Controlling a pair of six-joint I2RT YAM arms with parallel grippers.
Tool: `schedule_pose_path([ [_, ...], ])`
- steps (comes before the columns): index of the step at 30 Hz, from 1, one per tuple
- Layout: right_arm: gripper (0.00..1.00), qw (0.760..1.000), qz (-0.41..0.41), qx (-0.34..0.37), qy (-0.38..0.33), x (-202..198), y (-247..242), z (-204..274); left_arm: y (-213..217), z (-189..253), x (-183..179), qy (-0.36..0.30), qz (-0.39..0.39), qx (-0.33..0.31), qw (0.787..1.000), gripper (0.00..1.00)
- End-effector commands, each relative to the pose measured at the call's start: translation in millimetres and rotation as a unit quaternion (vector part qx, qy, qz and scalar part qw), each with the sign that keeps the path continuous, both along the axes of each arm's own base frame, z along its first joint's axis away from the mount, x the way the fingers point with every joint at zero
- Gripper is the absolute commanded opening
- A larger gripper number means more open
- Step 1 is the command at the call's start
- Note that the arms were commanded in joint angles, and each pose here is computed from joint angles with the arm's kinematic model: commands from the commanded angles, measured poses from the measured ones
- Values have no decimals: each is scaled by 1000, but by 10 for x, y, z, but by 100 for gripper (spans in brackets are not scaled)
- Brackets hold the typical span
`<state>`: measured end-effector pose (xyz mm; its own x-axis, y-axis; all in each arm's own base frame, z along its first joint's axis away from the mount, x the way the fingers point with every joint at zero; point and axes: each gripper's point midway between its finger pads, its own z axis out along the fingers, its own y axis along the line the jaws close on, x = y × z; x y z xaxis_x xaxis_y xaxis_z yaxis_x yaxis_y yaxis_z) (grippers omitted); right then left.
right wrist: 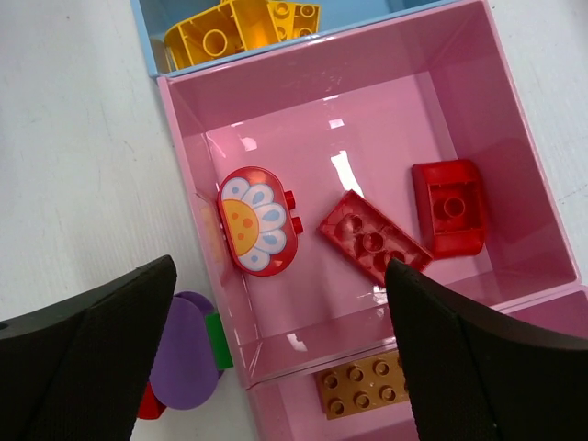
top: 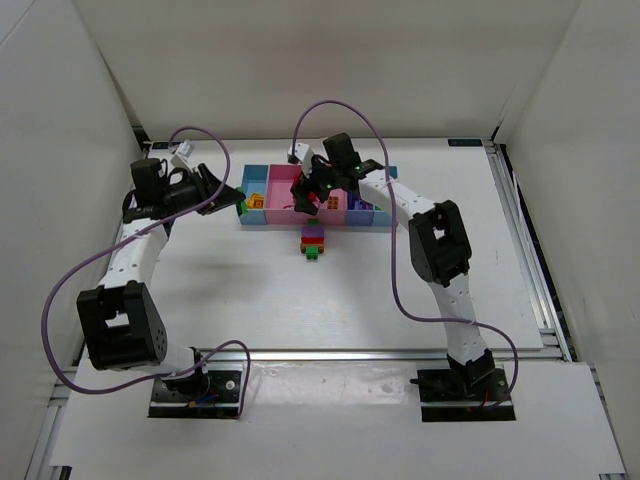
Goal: Sort the legos into containers by color
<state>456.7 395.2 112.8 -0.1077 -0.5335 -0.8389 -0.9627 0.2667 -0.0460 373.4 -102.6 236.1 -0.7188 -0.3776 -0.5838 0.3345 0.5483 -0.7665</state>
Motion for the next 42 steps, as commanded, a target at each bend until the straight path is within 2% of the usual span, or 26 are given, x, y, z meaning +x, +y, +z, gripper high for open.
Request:
schedule_pose_path([
  [1,98,999,-12,27,-39,72,54,399,7,252,69,-41,0,8,999,24],
  [6,99,997,-49,38,-56,113,-177,730,-98,366,126,-65,-16,15,998,24],
  [7,99,995,-65,51,-63,104,-252,963,-161,348,140,-64,-25,17,997,25],
  [13,99,968,-222,67,-97,290,-1318,1696,-476,394,392,-81,-57,28,995,25],
  [14,99,964,-239,62,-93,282,-1482,1710,-711,399,352,-84,-85,28,992,25],
  [19,99,936,-347,47,-43,220,-2518,1633,-1240,273,548,-90,-132,39,986,25],
  [20,99,931,-359,57,-34,151,-2632,1688,-1321,391,603,-104,-135,40,984,25],
  [22,99,919,-390,62,-13,97,-2935,1614,-1594,265,641,-98,-160,43,981,26],
  [26,99,910,-405,87,14,-95,-3134,1627,-2058,302,724,-126,-193,47,972,27],
  [30,99,907,-411,92,25,-243,-3193,1574,-2530,82,772,-132,-219,53,965,27],
  [32,99,906,-412,94,31,-282,-3218,1531,-2679,-57,825,-134,-220,56,965,27],
  [34,99,907,-408,101,35,-319,-3192,1542,-2874,7,846,-156,-228,51,960,27],
  [35,99,901,-420,102,36,-313,-3303,1529,-2945,-139,885,-148,-232,53,960,27],
  [37,99,899,-425,104,35,-320,-3341,1541,-3109,-18,920,-177,-235,45,955,27],
  [42,99,889,-444,108,38,-326,-3499,1542,-3402,-161,1068,-201,-234,44,950,27],
])
